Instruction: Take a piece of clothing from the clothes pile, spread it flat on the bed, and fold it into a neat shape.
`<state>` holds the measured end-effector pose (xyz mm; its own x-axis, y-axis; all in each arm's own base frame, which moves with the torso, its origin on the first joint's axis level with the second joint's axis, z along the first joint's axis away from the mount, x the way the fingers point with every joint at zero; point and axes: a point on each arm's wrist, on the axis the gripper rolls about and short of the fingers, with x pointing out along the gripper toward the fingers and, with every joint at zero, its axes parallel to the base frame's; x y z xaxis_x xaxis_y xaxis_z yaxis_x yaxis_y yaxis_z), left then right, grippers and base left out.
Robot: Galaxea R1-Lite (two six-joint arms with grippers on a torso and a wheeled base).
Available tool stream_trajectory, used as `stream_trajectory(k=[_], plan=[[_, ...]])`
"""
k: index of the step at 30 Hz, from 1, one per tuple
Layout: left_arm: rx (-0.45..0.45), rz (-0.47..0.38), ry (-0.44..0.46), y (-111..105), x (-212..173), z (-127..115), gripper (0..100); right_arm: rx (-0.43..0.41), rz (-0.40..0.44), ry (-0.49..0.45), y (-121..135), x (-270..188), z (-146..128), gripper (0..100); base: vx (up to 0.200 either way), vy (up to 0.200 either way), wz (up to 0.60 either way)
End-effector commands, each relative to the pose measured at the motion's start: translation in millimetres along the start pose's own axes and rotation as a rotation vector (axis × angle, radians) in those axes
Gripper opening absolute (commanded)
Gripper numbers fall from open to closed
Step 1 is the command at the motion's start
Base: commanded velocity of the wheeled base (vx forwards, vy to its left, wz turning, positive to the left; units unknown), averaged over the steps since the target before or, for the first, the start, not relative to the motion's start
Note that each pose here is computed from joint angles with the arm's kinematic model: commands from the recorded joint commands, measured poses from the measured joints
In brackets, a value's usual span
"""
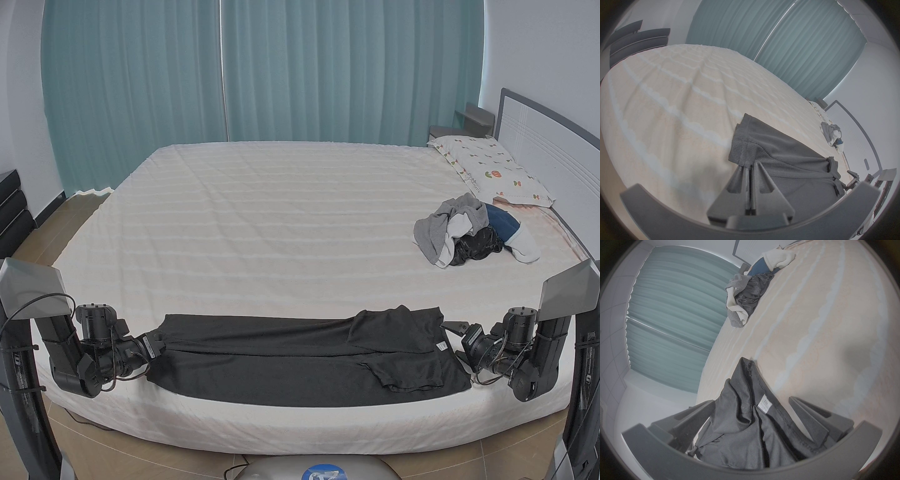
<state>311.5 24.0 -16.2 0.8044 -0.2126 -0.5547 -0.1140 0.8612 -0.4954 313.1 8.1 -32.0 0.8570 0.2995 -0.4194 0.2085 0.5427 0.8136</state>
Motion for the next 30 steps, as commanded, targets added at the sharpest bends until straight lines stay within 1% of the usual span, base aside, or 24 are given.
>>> stream_trajectory(k=[1,3,6,13,17,19,20,21,23,26,28,30], plan=[[-0.006,-0.002,-0.006,0,1,1,0,0.021,0.027,-0.029,4,-3,6,100,0.000,0.000,0.00],[-0.014,-0.004,-0.010,-1,1,2,0,0.033,0.039,-0.037,5,-3,7,100,0.000,0.000,0.00],[-0.042,-0.009,-0.024,-3,3,6,0,0.034,0.036,-0.034,4,-2,6,100,0.000,0.000,0.00],[-0.112,-0.040,-0.048,-16,3,12,0,0.037,0.037,-0.035,4,-1,6,100,0.000,0.000,0.00],[-0.137,-0.064,-0.054,-25,1,13,0,0.039,0.052,-0.068,6,-3,16,100,0.000,0.000,0.00],[-0.144,-0.076,-0.057,-29,0,14,0,0.042,0.064,-0.098,8,-5,25,100,0.000,-0.200,0.00],[-0.144,-0.076,-0.057,-29,0,14,0,0.042,0.064,-0.098,8,-5,25,100,0.000,-0.200,0.00],[-0.147,-0.093,-0.060,-35,-3,15,0,0.048,0.064,-0.122,5,-7,32,100,0.000,-0.200,0.00],[-0.148,-0.111,-0.061,-43,-7,15,0,0.052,0.063,-0.132,3,-7,36,100,0.000,-0.200,0.00],[-0.153,-0.135,-0.062,-53,-11,16,0,0.053,0.063,-0.130,1,-5,37,100,0.000,-0.200,0.00],[-0.168,-0.131,-0.079,-59,-13,16,0,0.063,0.047,-0.101,-8,0,32,100,0.000,-0.200,0.00],[-0.168,-0.126,-0.082,-63,-12,14,0,0.058,0.044,-0.095,-8,3,29,100,0.000,-0.200,0.00]])
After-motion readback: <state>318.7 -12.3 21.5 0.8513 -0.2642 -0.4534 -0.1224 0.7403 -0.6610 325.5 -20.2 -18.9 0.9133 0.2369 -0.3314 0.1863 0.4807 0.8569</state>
